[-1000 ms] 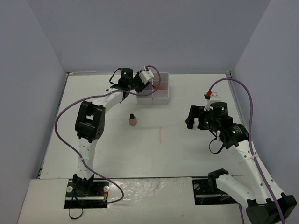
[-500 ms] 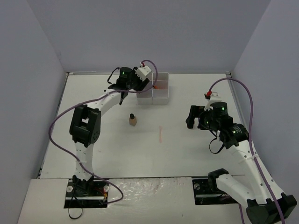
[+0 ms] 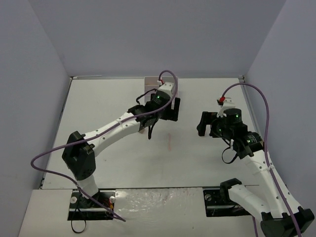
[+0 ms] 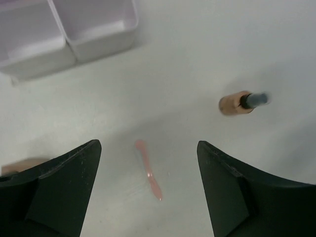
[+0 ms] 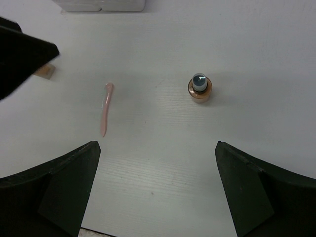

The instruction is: Organize the makeup

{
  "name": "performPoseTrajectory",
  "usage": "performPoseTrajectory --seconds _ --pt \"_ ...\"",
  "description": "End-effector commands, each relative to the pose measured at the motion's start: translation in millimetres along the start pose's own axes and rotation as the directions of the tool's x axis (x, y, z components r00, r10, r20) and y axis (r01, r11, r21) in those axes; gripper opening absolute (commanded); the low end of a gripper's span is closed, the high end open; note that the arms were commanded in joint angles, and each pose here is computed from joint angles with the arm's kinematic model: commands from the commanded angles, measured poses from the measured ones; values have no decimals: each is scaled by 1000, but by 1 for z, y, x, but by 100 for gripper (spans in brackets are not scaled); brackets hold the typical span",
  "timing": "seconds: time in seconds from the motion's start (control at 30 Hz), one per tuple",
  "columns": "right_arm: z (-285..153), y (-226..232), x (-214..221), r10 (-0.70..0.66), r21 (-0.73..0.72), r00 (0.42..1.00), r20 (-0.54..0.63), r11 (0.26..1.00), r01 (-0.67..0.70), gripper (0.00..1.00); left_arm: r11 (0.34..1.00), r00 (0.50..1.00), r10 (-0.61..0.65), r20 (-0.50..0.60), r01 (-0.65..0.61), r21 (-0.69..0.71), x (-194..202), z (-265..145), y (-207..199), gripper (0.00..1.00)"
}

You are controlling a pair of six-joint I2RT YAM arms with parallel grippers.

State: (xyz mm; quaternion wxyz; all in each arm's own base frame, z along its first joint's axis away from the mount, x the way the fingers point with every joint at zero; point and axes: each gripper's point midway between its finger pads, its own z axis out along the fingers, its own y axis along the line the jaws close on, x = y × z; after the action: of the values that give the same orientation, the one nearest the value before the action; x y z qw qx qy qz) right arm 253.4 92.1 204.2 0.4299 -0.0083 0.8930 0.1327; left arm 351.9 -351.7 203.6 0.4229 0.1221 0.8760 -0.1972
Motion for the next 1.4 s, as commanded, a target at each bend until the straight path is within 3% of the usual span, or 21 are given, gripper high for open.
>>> performPoseTrajectory --seconds 0.0,0.2,0.43,0.87,0.97,1.07,1.2,1.37 --pt "-8 3 -22 2 -14 996 94 1000 -1 100 972 967 -208 -147 188 -143 47 10 12 76" --pt "-14 5 -23 3 -29 994 112 1000 1 100 973 939 -220 -266 191 -131 81 33 -1 74" --pt "-18 7 -21 8 -42 993 120 999 -3 100 974 913 -217 -344 181 -134 107 55 -4 64" --pt "-16 5 -20 7 -33 994 113 999 -3 100 978 873 -181 -454 113 -173 146 64 9 34" --pt "-14 5 -19 6 -27 994 105 1000 -3 100 979 884 -154 -442 76 -189 142 63 15 14" --pt "-12 4 -18 5 -23 995 98 1000 -3 100 980 891 -128 -435 47 -192 138 61 20 3" --pt "-10 3 -19 4 -19 996 94 1000 -2 100 983 904 -78 -421 0 -182 127 57 22 0" --pt "-10 3 -19 7 -14 996 94 1000 -5 100 986 941 86 -328 -127 -106 78 42 19 0"
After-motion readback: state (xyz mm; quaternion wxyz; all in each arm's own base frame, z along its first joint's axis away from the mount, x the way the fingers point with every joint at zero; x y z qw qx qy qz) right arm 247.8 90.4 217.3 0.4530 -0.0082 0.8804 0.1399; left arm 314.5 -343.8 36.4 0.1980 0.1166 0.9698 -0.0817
